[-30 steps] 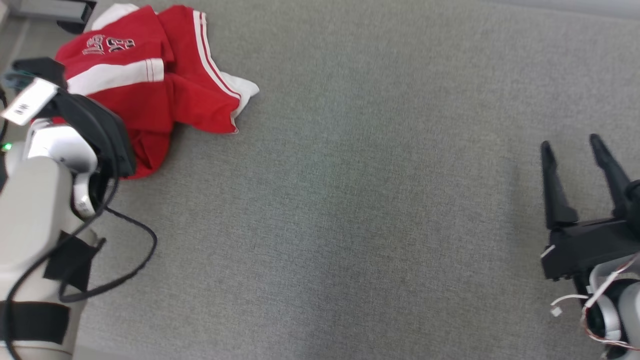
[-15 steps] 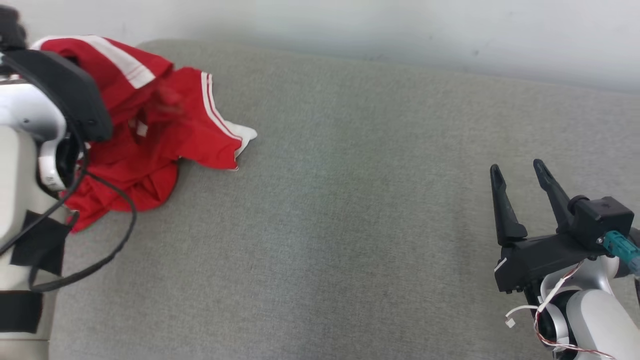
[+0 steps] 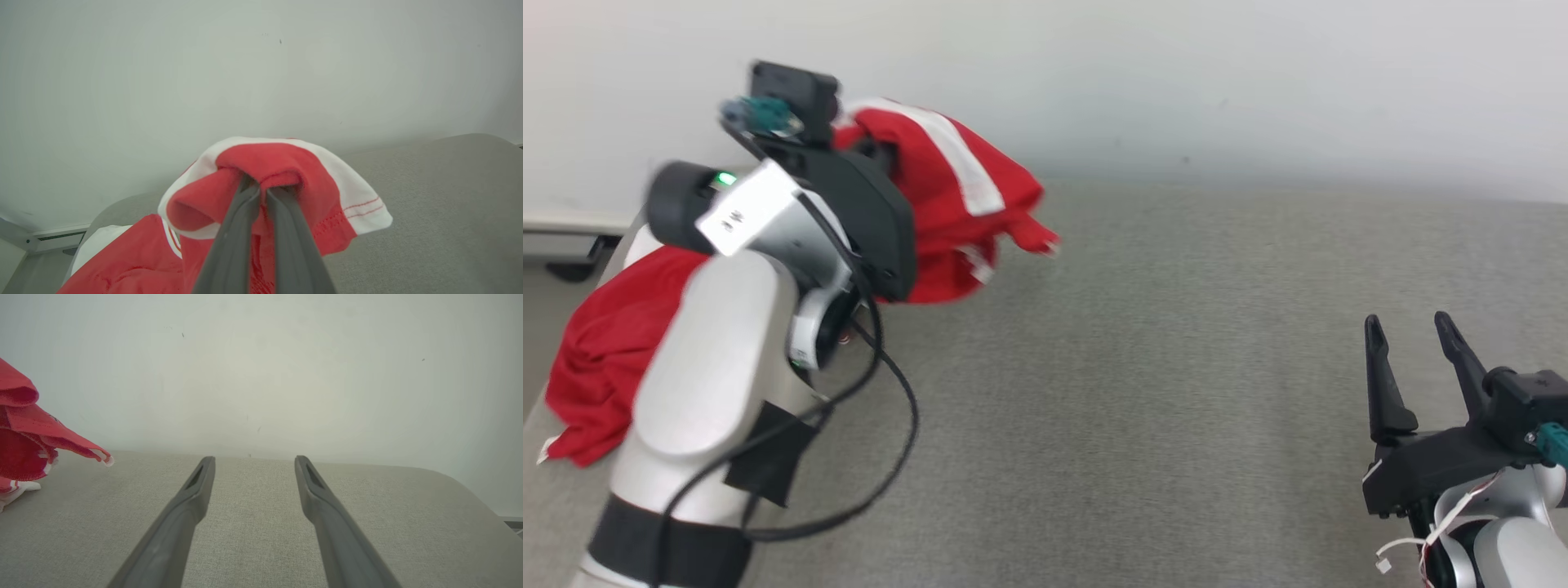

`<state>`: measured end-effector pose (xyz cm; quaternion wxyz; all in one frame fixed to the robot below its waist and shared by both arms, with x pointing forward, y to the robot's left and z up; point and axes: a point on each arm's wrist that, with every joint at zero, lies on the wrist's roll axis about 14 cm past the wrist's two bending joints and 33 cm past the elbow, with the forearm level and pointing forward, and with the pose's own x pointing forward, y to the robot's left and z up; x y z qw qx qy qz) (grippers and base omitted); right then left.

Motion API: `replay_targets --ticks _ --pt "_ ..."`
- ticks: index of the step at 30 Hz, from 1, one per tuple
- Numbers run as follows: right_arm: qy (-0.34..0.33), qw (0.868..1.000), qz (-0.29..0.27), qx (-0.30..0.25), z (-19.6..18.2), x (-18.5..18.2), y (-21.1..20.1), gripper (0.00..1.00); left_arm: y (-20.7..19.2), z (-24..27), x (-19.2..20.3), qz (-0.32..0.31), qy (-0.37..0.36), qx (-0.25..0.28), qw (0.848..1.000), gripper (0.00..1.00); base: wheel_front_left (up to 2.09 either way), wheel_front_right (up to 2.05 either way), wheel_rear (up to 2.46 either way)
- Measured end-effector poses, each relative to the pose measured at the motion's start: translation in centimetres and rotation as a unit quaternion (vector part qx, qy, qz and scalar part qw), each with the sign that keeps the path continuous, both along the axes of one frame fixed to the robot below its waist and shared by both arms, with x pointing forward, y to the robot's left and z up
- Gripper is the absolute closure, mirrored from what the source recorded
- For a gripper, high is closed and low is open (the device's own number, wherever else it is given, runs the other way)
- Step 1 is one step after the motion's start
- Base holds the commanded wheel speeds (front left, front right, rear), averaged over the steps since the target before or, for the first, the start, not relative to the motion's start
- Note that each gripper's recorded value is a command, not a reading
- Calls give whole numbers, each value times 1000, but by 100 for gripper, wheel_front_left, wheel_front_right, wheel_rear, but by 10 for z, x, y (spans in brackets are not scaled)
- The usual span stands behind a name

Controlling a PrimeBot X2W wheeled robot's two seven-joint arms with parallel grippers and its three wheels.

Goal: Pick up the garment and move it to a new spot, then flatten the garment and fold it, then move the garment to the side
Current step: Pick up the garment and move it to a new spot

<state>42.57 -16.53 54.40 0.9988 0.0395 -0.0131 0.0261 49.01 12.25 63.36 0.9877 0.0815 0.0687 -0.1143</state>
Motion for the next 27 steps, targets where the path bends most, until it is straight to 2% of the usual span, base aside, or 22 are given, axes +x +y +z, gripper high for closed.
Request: replay_targets --ticks 8,15,21,22,23,27 --pt "-17 999 -39 -8 15 -28 -30 0 -89 -4 -17 -106 12 -37 994 100 0 0 0" --pt "-18 997 -78 -11 18 -49 -56 0 -148 -19 -31 -182 31 -24 983 100 0 0 0" --pt "-12 994 -106 -9 16 -64 -73 0 -178 -47 -38 -214 66 -8 975 100 0 0 0" --pt "-11 994 -112 -9 16 -67 -77 0 -184 -51 -39 -221 72 -4 973 73 0 0 0" --pt "-10 993 -119 -10 15 -70 -81 0 -190 -55 -41 -229 79 0 970 0 0 0 0" --pt "-9 989 -145 -11 16 -79 -99 0 -210 -74 -47 -256 104 4 961 0 0 0 0"
